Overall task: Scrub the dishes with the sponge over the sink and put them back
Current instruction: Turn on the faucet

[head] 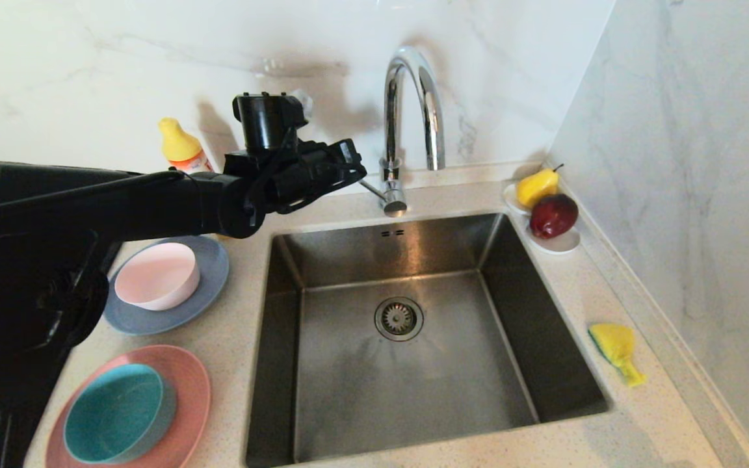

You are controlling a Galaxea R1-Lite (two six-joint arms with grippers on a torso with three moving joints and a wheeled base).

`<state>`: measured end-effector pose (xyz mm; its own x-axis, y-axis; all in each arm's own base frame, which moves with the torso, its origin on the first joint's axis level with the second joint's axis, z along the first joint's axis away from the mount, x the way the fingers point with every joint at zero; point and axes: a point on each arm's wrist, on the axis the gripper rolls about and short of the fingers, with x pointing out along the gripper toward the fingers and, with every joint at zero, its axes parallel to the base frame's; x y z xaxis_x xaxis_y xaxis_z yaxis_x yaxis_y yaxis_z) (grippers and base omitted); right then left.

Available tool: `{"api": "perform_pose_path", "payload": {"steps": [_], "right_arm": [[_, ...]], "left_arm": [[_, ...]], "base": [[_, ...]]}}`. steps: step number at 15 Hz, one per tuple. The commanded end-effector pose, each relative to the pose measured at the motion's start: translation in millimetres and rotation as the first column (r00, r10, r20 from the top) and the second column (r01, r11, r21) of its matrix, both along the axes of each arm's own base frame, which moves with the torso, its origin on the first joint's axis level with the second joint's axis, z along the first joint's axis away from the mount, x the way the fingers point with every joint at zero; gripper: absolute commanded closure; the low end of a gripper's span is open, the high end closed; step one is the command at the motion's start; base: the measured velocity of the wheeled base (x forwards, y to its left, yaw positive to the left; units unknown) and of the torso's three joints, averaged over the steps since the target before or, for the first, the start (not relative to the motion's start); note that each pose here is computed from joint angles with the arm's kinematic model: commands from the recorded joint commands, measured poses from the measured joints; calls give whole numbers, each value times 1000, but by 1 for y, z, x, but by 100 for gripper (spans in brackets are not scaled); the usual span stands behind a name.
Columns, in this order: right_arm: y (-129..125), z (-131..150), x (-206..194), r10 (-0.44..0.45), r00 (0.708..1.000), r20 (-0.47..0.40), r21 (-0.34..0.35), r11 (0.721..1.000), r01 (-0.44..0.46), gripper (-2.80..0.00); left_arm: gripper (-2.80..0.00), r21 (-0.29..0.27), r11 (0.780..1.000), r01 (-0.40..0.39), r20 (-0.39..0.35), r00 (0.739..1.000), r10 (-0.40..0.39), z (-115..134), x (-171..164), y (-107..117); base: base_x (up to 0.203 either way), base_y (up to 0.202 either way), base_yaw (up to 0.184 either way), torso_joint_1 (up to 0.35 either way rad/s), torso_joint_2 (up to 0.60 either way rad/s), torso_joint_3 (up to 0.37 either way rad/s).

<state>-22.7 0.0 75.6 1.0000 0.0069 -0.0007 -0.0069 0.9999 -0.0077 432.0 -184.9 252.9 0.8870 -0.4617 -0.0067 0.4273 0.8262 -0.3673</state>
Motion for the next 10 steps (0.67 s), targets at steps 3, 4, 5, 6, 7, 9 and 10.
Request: {"api": "perform_pose_path", "payload": {"steps": [3, 4, 5, 6, 7, 9, 10], "right_arm": [[0, 0, 0, 1, 1000, 1, 0, 1000, -1, 0], [0, 0, 0, 1, 1000, 1, 0, 1000, -1, 0], [0, 0, 0, 1, 1000, 1, 0, 1000, -1, 0], [0, 0, 0, 1, 1000, 1, 0, 1000, -1, 0], [0, 0, 0, 1, 1000, 1, 0, 1000, -1, 0], [0, 0, 0, 1, 1000, 1, 0, 1000, -1, 0], [0, 0, 0, 1, 1000, 1, 0, 1000, -1, 0]], "left_arm": [[0, -9, 1000, -2, -7, 1000, 2, -19, 20, -6], [0, -9, 1000, 12, -10, 1000, -12, -21, 22, -6], [0, -9, 1000, 29, -12, 1000, -29, -23, 23, -6], [0, -8, 999, 31, -14, 999, -31, -25, 24, -6], [0, -7, 999, 33, -18, 999, -33, -27, 24, -6], [0, -3, 999, 34, -28, 999, -34, -33, 27, -7], [0, -1, 999, 33, -33, 999, -33, -36, 28, -8]], "base": [[0, 0, 0, 0, 0, 0], [0, 0, 0, 0, 0, 0], [0, 0, 0, 0, 0, 0], [0, 0, 0, 0, 0, 0], [0, 0, 0, 0, 0, 0], [0, 0, 0, 0, 0, 0], [0, 0, 0, 0, 0, 0]]}}
